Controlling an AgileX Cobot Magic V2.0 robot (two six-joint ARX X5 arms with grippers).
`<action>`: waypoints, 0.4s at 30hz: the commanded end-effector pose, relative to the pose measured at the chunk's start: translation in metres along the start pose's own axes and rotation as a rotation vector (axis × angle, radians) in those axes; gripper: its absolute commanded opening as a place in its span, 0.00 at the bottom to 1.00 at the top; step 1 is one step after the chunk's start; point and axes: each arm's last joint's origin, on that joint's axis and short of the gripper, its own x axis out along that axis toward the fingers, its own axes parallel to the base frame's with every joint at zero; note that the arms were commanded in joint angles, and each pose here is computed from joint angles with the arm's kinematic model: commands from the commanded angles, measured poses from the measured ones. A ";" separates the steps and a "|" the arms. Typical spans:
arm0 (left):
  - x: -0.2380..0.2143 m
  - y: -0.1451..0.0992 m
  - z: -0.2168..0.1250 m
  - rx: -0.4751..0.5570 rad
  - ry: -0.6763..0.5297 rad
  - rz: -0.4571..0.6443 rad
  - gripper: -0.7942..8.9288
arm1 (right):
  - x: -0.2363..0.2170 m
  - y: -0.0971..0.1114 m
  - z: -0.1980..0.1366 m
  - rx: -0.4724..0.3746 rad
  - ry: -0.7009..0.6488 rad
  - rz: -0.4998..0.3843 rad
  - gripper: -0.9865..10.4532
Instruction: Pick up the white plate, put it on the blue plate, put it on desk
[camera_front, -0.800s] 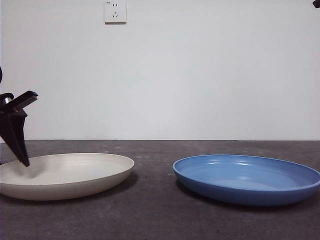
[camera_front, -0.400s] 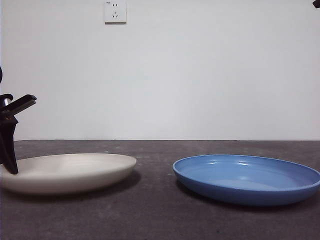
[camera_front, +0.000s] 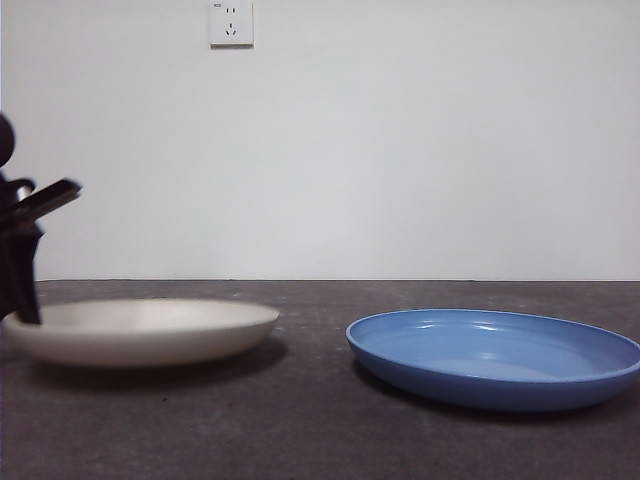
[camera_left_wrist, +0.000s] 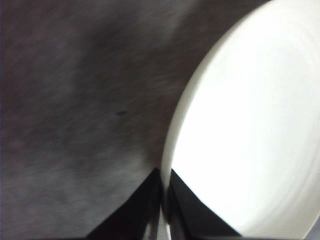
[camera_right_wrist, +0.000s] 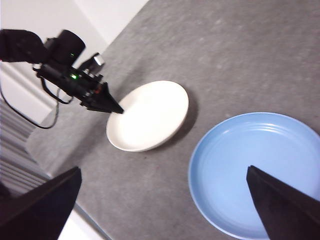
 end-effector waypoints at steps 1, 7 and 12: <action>-0.004 -0.017 0.008 0.022 0.014 -0.010 0.10 | -0.009 0.006 0.006 -0.043 -0.009 -0.042 0.63; -0.015 -0.068 0.014 0.116 0.041 -0.028 0.10 | -0.031 0.020 0.013 -0.107 -0.005 -0.149 0.63; -0.019 -0.117 0.013 0.208 0.020 -0.064 0.10 | -0.048 0.031 0.018 -0.144 -0.013 -0.180 0.63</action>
